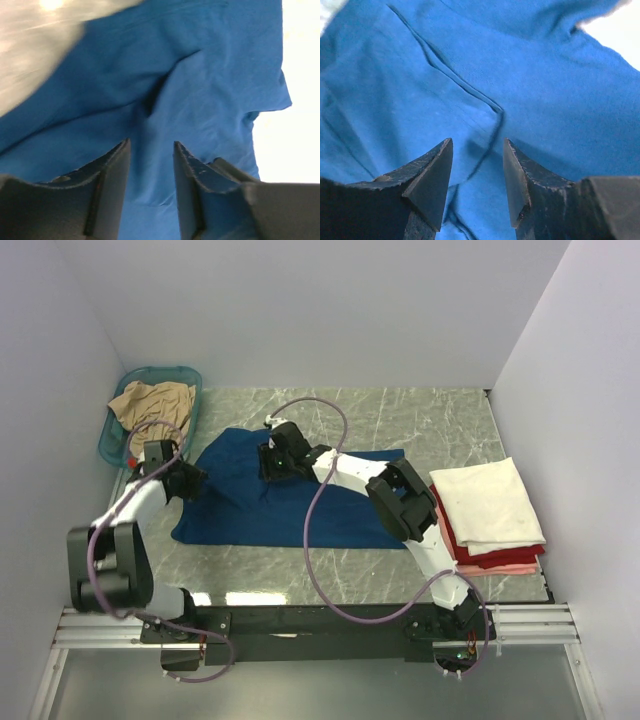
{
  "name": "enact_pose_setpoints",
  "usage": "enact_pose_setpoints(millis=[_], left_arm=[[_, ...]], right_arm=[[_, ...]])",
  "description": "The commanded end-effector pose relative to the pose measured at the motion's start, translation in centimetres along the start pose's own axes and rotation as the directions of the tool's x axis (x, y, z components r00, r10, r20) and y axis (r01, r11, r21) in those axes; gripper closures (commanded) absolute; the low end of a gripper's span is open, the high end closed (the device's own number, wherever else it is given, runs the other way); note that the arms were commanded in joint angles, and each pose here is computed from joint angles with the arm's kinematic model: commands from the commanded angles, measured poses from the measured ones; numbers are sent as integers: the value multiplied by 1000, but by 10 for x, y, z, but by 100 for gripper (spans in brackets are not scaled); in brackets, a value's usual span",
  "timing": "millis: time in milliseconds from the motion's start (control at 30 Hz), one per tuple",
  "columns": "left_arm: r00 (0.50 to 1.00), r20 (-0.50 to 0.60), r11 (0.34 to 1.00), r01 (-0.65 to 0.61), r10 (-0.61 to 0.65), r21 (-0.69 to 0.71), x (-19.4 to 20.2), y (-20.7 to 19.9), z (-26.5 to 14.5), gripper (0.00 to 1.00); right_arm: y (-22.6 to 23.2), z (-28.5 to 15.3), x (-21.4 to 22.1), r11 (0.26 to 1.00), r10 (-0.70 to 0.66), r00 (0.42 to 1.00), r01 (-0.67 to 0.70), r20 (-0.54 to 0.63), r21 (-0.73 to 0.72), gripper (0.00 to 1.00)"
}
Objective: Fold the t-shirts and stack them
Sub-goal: Fold the tshirt
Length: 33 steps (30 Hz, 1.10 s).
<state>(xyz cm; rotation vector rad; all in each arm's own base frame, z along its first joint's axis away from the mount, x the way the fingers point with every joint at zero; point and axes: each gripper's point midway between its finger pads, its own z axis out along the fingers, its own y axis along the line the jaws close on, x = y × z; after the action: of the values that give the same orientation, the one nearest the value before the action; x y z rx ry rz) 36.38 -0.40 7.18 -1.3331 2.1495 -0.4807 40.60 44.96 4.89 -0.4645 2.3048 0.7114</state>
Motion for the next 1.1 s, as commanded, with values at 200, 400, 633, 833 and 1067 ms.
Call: enact_pose_setpoints(millis=[200,400,633,833,1067], left_arm=[[987,151,976,83,-53,-201,1,71,-32,67],[985,158,957,109,-68,-267,14,102,-31,72],[973,215,909,160,-81,-385,17,137,-42,78],[965,239,881,203,-106,-426,22,156,-47,85],[964,243,864,212,-108,-456,26,165,-47,88]], right_arm=[[-1,7,-15,999,42,999,-42,22,-14,50],[4,13,-10,997,66,998,-66,6,-44,52],[3,16,-5,996,76,997,-76,-3,-45,55],[5,16,-9,995,93,996,-93,6,-47,69],[-3,2,-23,991,135,989,-134,64,-23,88]])
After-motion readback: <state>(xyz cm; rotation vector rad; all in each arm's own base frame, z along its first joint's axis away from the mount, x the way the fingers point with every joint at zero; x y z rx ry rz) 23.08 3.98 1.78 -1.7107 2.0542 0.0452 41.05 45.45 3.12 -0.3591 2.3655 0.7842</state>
